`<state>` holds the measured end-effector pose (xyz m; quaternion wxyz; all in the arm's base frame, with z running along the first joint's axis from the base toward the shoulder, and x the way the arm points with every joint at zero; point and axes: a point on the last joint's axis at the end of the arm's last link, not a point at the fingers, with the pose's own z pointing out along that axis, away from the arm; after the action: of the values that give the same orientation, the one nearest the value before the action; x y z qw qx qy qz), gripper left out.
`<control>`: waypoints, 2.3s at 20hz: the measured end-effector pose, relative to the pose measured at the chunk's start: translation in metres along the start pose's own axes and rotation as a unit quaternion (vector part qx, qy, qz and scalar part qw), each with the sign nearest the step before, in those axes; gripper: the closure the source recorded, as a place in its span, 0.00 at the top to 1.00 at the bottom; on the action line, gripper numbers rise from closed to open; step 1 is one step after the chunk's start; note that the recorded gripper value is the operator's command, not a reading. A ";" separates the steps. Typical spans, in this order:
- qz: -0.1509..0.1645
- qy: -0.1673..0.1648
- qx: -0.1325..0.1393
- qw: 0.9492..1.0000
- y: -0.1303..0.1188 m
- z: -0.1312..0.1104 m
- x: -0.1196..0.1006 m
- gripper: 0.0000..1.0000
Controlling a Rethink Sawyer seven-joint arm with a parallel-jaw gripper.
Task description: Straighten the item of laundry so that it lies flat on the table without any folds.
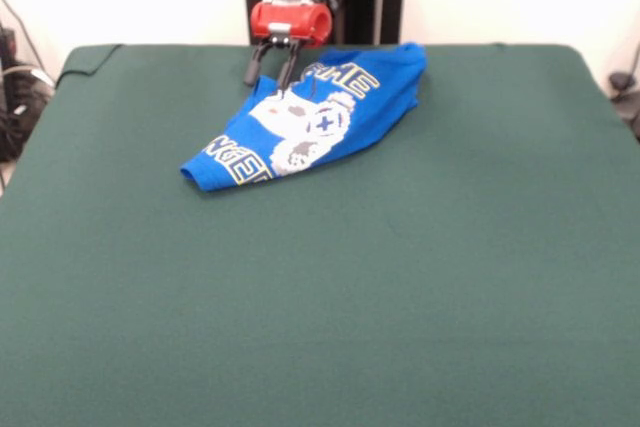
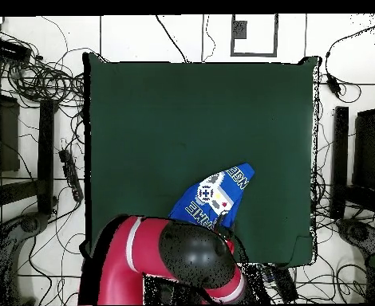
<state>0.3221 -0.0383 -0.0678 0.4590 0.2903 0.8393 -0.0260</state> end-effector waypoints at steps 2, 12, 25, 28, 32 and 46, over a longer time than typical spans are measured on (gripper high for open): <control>0.000 0.000 0.000 1.000 -0.001 0.001 0.001 1.00; -0.002 -0.005 0.012 1.000 -0.010 0.007 0.006 1.00; 0.000 -0.017 0.004 1.000 -0.018 0.012 0.009 1.00; 0.004 -0.018 0.000 1.000 -0.019 0.012 0.009 1.00; 0.007 -0.018 -0.001 1.000 -0.019 0.013 0.008 1.00; 0.010 -0.020 -0.001 1.000 -0.018 0.014 0.008 1.00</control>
<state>0.3200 -0.0533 -0.0859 0.4760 0.2975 0.8272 -0.0267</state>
